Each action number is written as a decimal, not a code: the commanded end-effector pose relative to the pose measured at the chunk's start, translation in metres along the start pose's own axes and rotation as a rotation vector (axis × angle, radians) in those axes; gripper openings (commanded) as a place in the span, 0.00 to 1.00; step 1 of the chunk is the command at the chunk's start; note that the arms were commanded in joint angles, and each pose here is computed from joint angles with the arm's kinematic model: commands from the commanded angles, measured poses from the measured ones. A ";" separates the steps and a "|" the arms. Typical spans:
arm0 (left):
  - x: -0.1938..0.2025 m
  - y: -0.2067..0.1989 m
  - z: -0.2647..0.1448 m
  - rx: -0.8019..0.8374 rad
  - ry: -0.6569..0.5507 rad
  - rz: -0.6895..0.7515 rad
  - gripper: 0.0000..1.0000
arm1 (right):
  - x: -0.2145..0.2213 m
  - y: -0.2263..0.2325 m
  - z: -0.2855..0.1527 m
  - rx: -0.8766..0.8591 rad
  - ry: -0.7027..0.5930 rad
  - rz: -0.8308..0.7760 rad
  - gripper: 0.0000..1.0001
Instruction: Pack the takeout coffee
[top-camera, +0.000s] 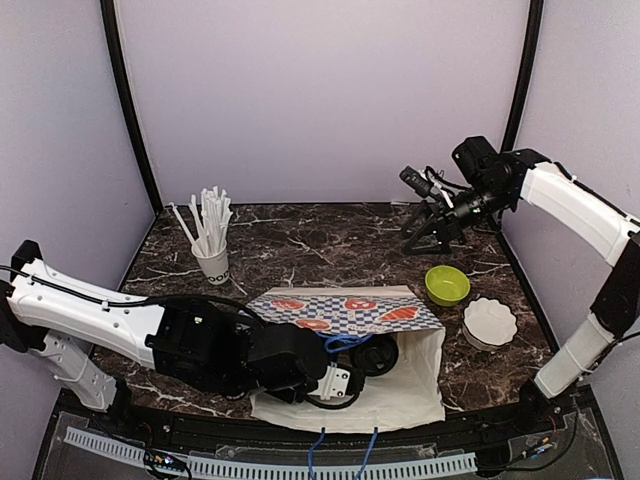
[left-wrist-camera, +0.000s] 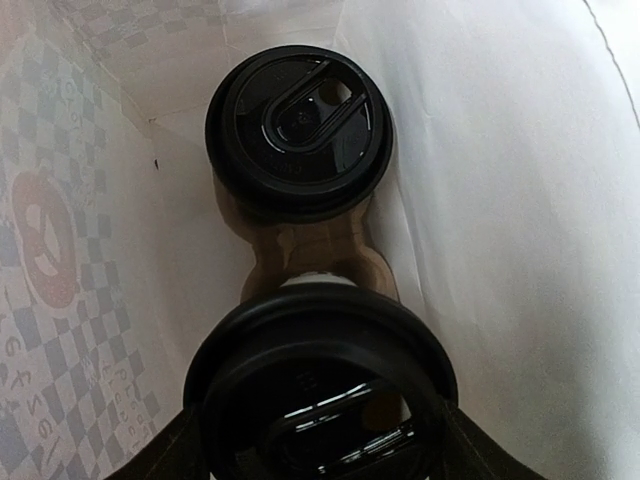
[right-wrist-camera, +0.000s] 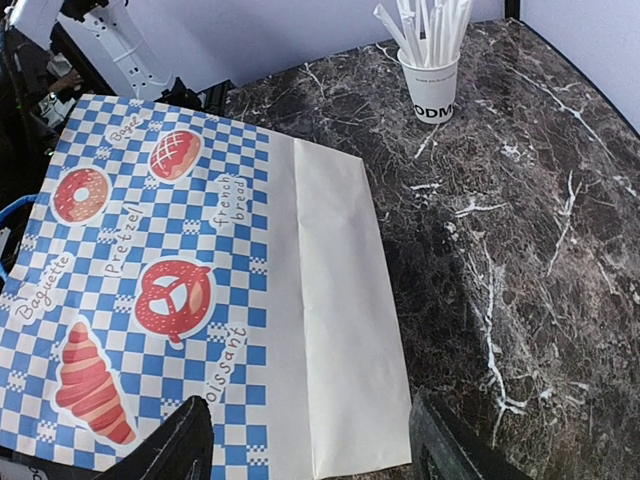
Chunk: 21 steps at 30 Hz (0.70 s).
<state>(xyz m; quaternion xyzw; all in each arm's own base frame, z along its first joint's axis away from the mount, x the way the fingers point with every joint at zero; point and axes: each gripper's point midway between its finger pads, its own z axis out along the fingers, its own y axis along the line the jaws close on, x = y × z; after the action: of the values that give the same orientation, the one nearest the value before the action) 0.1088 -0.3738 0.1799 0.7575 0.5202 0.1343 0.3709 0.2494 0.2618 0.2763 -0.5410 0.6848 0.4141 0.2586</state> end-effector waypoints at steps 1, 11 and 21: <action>0.010 -0.004 -0.005 0.042 -0.003 0.038 0.34 | -0.006 -0.013 0.006 0.016 -0.001 0.028 0.67; 0.023 0.005 0.012 -0.002 0.055 0.084 0.34 | -0.007 -0.012 0.004 0.027 0.000 0.028 0.67; 0.024 0.020 0.026 -0.032 0.046 0.056 0.34 | -0.004 -0.019 0.005 0.042 0.010 0.043 0.67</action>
<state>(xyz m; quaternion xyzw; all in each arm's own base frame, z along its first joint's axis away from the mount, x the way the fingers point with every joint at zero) 0.1405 -0.3650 0.1718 0.7666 0.5043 0.1725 0.3581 0.2641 0.2644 0.2612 -0.5201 0.7109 0.4074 0.2413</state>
